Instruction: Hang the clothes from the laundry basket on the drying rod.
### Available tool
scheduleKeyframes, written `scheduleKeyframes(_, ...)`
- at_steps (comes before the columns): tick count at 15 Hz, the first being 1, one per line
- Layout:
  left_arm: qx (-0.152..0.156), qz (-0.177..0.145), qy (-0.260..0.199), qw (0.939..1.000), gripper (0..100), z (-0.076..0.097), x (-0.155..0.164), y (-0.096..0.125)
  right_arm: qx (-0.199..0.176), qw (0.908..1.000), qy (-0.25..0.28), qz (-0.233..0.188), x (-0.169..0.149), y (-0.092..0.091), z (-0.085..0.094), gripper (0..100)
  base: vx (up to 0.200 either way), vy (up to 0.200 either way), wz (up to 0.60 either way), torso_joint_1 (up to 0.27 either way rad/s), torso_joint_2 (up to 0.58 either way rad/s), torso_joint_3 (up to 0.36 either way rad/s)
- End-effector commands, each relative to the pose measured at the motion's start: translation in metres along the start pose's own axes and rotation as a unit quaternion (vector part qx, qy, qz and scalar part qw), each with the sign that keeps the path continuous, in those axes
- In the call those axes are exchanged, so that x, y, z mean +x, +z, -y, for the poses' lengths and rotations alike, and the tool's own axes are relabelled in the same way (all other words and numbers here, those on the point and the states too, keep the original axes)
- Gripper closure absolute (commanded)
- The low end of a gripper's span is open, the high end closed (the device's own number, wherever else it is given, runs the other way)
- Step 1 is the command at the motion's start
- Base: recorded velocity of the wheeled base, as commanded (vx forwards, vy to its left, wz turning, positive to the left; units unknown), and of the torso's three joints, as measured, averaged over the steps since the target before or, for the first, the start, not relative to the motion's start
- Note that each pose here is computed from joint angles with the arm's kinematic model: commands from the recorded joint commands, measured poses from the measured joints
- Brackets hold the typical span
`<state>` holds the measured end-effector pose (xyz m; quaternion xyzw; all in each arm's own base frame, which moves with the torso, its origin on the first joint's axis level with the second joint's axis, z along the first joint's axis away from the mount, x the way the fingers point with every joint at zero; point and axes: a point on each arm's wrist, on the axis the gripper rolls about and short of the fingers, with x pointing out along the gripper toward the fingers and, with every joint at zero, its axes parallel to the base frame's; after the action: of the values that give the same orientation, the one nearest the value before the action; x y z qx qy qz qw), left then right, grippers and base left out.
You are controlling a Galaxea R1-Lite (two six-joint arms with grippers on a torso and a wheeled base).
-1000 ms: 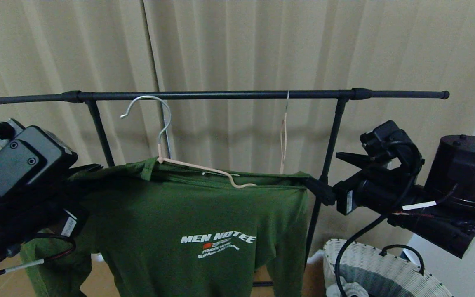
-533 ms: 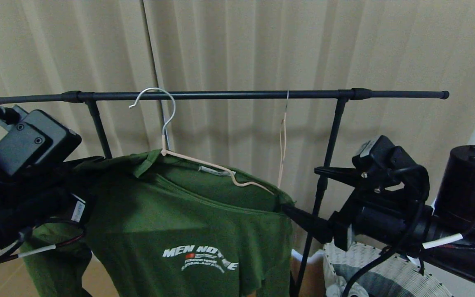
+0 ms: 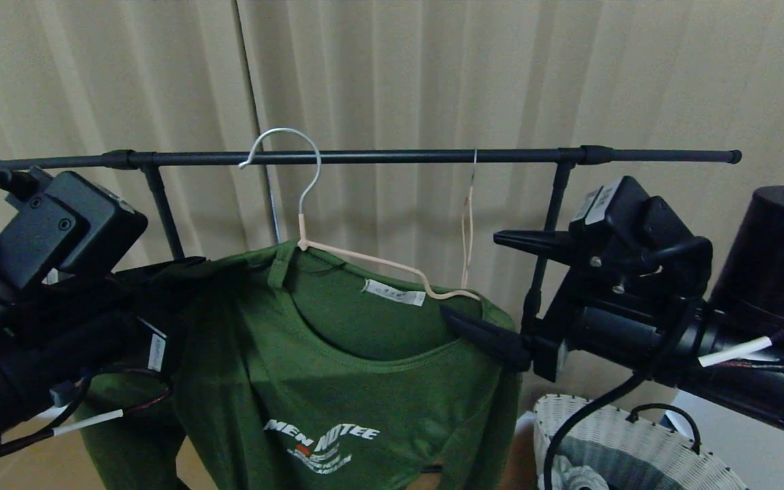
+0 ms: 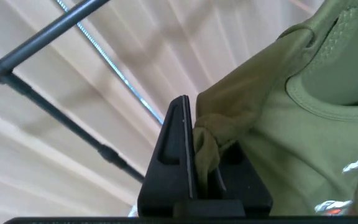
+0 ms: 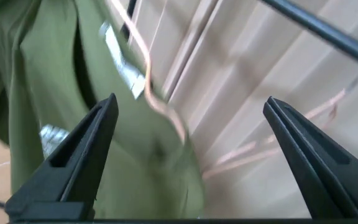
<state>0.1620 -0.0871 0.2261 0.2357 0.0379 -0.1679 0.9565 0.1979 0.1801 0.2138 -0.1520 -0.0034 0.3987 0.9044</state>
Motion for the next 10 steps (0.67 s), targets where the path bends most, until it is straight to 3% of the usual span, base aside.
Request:
scheduleKeyframes(1, 0.002, 0.001, -0.007, 1.0000, 100, 0.004, 0.003, 0.000, -0.004, 1.0000, 0.004, -0.004, 0.021, 0.000, -0.001, 0, 0.000, 0.000, 0.00, 0.000, 0.00, 0.000)
scheduleKeyframes(10, -0.003, 0.012, -0.029, 0.9995, 100, 0.013, 0.001, 0.003, -0.058, 0.9977, -0.030, -0.015, 0.055, 0.002, -0.001, 0, 0.000, 0.000, 0.00, 0.000, 0.00, 0.000)
